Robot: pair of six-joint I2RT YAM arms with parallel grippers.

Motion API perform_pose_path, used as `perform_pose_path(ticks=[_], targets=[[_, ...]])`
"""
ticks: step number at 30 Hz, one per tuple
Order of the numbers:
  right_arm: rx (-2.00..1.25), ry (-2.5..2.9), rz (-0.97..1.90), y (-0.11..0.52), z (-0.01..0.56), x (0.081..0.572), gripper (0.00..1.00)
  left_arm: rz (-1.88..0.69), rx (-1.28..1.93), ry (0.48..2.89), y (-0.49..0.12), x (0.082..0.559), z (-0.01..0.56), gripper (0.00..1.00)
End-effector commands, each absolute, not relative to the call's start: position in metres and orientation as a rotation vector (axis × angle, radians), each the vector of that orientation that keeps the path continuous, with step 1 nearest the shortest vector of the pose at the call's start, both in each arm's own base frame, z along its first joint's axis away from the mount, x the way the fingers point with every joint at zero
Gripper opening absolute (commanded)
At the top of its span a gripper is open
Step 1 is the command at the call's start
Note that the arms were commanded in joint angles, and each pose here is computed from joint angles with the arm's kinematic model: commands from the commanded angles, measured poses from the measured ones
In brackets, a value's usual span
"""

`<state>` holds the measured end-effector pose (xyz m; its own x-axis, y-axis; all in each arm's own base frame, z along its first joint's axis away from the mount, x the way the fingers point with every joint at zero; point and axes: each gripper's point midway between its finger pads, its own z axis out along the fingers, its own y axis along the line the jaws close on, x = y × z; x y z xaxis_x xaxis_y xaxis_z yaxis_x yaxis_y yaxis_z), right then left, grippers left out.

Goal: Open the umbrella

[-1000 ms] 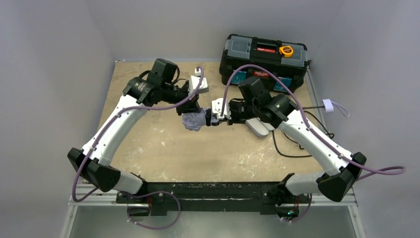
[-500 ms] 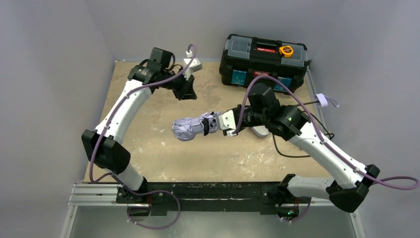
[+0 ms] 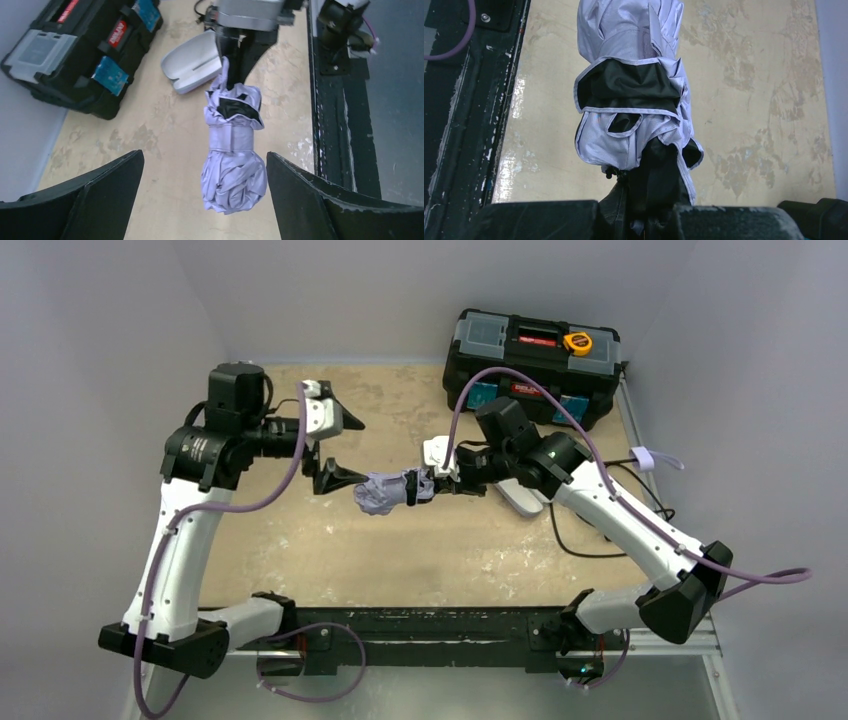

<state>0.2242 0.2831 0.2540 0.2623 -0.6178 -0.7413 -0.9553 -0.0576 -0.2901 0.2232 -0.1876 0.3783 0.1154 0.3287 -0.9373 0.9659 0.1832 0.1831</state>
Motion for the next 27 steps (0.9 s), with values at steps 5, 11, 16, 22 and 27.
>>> perform_pose_path(ticks=[5, 11, 16, 22, 27], targets=[[-1.665, 1.363, 0.615, 0.292, 0.301, 0.22, 0.0, -0.75, 1.555, 1.419, -0.217, 0.207, 0.329, 0.79], [-1.684, 1.295, 0.584, 0.289, 0.309, 0.216, 0.0, -0.774, 1.514, 1.501, -0.229, 0.217, 0.327, 0.57], [-1.701, 1.218, 0.543, 0.288, 0.314, 0.212, 0.0, -0.778, 1.457, 1.572, -0.233, 0.227, 0.325, 0.4], [-1.725, 1.167, 0.529, 0.29, 0.317, 0.207, 0.0, -0.767, 1.415, 1.626, -0.234, 0.236, 0.323, 0.31], [-1.747, 1.131, 0.5, 0.291, 0.314, 0.207, 0.0, -0.866, 1.423, 1.62, -0.24, 0.224, 0.328, 0.26]])
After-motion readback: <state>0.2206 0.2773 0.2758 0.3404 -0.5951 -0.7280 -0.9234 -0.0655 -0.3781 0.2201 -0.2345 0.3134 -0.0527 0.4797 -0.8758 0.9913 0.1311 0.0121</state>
